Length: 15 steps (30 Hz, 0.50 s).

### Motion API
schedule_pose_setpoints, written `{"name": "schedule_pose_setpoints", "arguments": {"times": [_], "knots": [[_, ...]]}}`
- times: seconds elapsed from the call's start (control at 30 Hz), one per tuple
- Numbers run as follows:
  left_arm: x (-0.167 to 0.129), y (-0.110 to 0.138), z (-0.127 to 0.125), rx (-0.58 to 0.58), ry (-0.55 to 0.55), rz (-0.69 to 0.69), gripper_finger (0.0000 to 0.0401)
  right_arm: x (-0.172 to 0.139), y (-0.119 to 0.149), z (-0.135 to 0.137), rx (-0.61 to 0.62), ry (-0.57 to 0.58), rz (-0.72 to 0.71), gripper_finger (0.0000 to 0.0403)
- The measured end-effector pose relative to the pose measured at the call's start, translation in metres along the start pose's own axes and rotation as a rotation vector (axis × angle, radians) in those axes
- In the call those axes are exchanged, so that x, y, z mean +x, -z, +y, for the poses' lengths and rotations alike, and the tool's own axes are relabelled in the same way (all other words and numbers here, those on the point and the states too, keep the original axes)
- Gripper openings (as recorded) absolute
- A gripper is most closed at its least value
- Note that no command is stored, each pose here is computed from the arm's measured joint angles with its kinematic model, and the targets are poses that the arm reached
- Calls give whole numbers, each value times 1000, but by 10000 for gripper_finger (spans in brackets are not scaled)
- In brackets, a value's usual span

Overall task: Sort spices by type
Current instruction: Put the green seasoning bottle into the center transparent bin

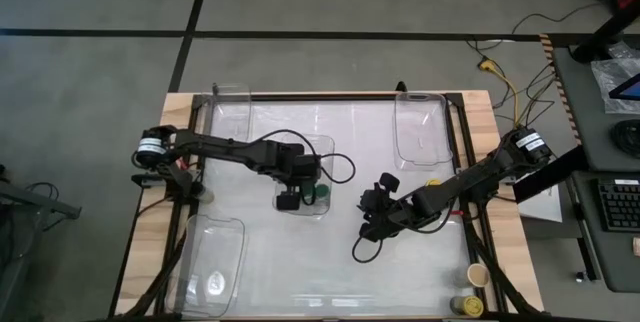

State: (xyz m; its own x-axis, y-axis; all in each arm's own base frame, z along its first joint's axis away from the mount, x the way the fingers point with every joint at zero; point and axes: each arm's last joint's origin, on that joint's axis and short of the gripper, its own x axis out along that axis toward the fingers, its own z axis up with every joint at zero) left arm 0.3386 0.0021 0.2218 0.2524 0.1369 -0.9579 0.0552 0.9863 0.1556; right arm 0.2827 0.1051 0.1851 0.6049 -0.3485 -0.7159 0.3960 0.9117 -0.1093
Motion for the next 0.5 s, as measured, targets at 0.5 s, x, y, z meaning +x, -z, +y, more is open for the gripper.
{"name": "schedule_pose_setpoints", "arguments": {"times": [0.5], "knots": [[-4,-1,-1,23,72,-9,313,0,0,0,-8,5,-3,95]]}}
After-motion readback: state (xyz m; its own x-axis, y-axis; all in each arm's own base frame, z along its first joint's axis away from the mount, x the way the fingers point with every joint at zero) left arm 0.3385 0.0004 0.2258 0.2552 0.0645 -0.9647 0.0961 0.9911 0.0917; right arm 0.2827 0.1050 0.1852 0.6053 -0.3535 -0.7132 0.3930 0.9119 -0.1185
